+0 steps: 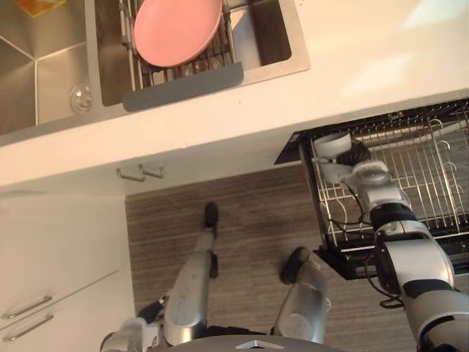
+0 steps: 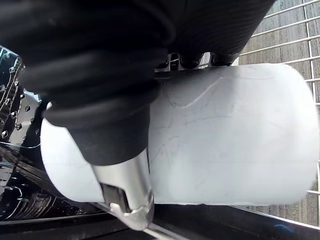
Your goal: Walk over to the sink, pick up the cup, carry it to the dishwasher, place the cup inside the dishwasher, then close the dishwasher door
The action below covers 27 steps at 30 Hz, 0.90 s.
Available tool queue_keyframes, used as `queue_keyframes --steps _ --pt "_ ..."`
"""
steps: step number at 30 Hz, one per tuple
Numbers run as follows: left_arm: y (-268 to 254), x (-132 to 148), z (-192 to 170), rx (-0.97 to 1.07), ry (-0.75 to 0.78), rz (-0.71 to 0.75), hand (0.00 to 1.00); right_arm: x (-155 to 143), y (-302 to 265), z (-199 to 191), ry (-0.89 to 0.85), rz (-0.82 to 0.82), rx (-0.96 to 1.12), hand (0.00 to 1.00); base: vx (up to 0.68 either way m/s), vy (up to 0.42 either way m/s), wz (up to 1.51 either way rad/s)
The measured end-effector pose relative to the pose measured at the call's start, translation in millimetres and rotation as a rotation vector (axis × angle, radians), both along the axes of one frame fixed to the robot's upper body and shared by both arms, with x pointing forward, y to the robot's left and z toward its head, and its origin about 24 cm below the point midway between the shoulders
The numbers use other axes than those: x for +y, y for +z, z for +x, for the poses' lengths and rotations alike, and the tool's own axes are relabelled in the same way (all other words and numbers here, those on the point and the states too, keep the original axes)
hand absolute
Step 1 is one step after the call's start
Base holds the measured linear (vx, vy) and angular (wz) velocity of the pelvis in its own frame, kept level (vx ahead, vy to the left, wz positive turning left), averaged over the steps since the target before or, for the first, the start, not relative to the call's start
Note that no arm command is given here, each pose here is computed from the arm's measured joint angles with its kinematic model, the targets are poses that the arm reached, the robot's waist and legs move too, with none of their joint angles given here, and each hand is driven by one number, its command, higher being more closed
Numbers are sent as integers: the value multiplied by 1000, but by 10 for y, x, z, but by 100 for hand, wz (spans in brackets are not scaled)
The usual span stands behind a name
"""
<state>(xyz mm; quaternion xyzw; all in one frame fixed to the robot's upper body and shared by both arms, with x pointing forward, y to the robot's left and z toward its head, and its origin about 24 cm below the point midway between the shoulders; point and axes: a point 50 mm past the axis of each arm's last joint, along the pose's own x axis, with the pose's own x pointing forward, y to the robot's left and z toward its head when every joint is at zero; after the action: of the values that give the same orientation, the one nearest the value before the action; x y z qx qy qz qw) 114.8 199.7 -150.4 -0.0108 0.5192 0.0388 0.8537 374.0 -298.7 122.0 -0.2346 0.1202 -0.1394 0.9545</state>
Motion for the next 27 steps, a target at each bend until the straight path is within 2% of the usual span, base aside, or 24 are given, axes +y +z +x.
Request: queue_keyframes --steps 4,12,16,18,23,27 --pt "49 7 133 -23 25 62 0 19 -36 0 14 25 29 0 -33 -79 8" --pt "50 18 143 -7 35 60 0 -21 -104 -31 -25 96 74 0 -23 -99 9" --pt "109 28 229 -55 -89 161 0 -24 -210 -79 -41 152 78 0 -10 -101 0" --pt "142 43 246 -75 -83 187 0 20 -342 -140 -46 181 69 0 14 -93 -15" --pt "144 123 111 -51 -26 216 0 295 -599 -421 64 41 12 0 46 -46 -25" --pt "77 250 -185 60 17 231 0 457 -1101 -888 25 142 84 0 176 -33 -27"
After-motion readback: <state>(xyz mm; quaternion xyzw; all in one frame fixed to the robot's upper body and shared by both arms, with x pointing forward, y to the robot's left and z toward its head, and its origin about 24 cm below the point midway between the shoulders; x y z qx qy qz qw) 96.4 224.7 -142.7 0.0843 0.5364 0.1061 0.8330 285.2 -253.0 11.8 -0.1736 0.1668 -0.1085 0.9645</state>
